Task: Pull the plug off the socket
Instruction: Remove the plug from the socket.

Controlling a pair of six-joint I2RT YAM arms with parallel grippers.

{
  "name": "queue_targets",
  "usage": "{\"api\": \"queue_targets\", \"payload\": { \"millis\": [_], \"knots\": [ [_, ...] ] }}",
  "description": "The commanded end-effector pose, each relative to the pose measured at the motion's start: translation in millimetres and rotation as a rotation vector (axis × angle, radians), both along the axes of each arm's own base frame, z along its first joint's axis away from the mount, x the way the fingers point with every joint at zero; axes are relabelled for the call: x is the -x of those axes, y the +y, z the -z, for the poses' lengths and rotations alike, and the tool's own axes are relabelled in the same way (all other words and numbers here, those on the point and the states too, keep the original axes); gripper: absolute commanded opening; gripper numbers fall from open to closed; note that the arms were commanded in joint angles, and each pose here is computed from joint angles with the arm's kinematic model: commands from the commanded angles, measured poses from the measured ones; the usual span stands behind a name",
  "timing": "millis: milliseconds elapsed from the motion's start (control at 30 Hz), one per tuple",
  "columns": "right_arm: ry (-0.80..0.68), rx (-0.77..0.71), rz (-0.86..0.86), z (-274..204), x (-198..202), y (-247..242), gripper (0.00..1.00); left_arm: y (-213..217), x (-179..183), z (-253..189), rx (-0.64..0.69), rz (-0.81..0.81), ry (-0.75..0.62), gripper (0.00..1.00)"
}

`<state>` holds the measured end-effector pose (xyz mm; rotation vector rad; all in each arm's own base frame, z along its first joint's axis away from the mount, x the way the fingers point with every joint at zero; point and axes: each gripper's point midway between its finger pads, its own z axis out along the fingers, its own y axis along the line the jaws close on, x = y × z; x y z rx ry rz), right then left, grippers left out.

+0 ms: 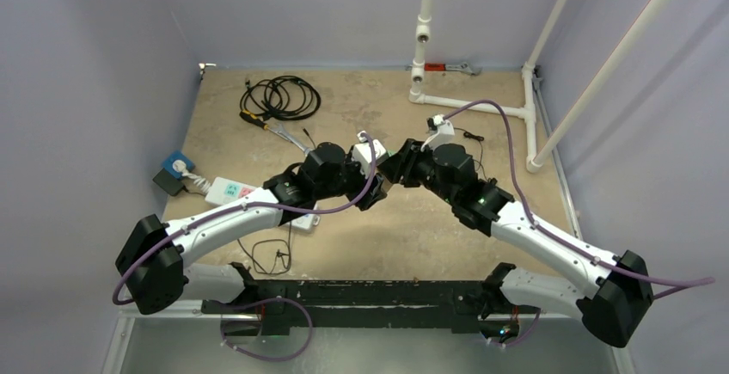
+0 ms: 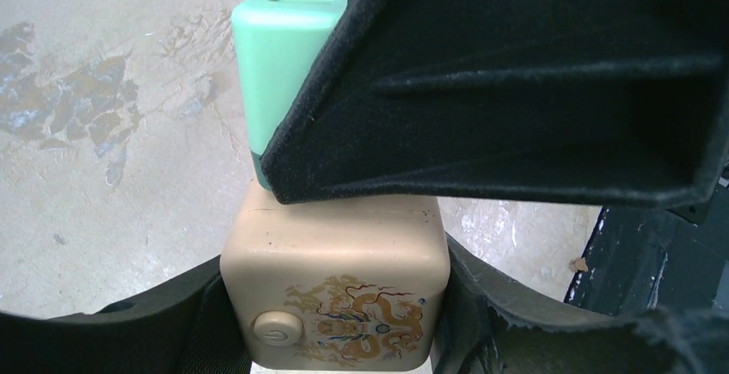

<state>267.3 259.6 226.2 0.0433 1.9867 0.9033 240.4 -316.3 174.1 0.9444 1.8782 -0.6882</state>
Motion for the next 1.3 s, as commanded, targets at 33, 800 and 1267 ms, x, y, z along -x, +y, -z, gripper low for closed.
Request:
{"api": "queue_targets", "payload": {
  "millis": [33,800,1267],
  "knots": [
    [-0.102,0.108,0.249,-23,-21,-47,0.00,25,-19,11,-0.084,-0.129,0.000,0.00],
    [-0.078,-0.152,0.007,-38,-14,-24,0.00,25,-19,17,-0.105,-0.129,-0.005,0.00],
    [-0.097,-0.032,0.134,-29,-16,-36,0.00,24,-20,12,-0.084,-0.139,-0.003,0.00]
  ]
}}
